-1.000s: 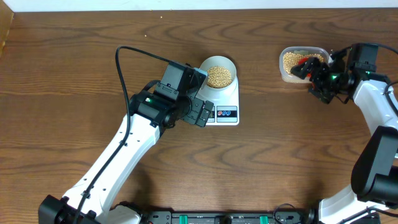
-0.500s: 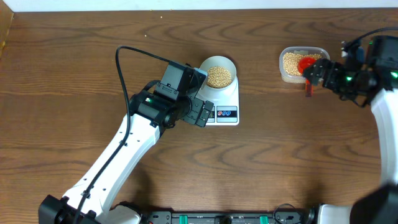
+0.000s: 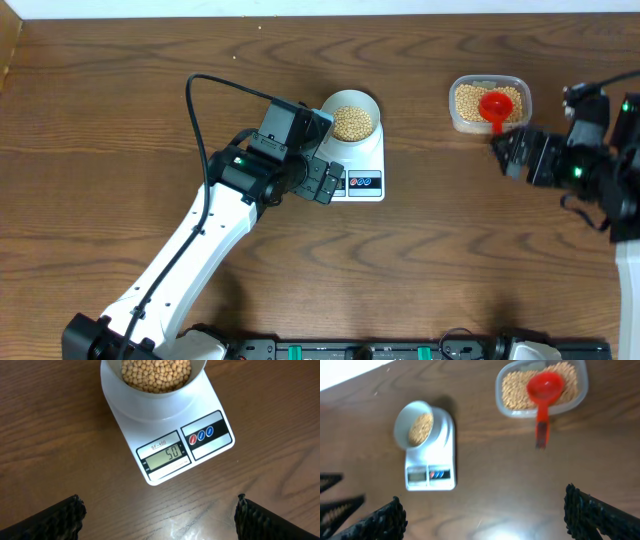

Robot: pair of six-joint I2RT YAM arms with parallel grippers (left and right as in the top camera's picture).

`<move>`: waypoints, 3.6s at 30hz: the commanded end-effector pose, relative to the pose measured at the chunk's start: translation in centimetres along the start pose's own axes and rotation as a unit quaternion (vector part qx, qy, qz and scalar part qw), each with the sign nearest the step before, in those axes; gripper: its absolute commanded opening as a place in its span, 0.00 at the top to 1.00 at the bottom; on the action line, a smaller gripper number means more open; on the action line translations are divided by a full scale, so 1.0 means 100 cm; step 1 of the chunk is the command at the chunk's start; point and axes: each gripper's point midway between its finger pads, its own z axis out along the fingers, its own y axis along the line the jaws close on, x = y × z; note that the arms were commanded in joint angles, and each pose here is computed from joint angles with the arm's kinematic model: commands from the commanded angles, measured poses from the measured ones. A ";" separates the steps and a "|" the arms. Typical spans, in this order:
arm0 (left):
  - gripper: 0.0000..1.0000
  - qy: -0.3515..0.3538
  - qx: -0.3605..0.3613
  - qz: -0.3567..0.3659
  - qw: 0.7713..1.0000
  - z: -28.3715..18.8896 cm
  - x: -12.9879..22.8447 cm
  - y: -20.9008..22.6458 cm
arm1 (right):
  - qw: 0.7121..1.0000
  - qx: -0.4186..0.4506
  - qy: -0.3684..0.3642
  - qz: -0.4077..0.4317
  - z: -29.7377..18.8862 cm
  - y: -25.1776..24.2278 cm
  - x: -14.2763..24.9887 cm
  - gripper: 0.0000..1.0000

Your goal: Scoop item into bowl and weigh 50g on scale

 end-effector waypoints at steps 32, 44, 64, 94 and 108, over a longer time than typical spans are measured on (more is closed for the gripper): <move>0.02 0.001 0.000 0.000 1.000 -0.001 0.001 0.001 | 0.973 0.085 -0.178 -0.116 -0.007 -0.031 0.030 0.01; 0.02 0.001 0.000 0.000 1.000 -0.001 0.001 0.001 | 0.915 0.080 -0.361 -0.164 0.014 -0.046 0.064 0.01; 0.02 0.001 0.000 0.000 1.000 -0.001 0.001 0.001 | 0.897 0.077 -0.396 -0.179 0.049 -0.063 0.096 0.01; 0.02 0.001 -0.001 0.000 1.000 -0.001 0.001 0.001 | 0.896 0.080 -0.395 -0.185 0.049 -0.063 0.096 0.01; 0.02 0.010 -0.004 -0.001 1.000 -0.001 0.006 0.002 | 0.896 0.080 -0.395 -0.185 0.049 -0.063 0.096 0.01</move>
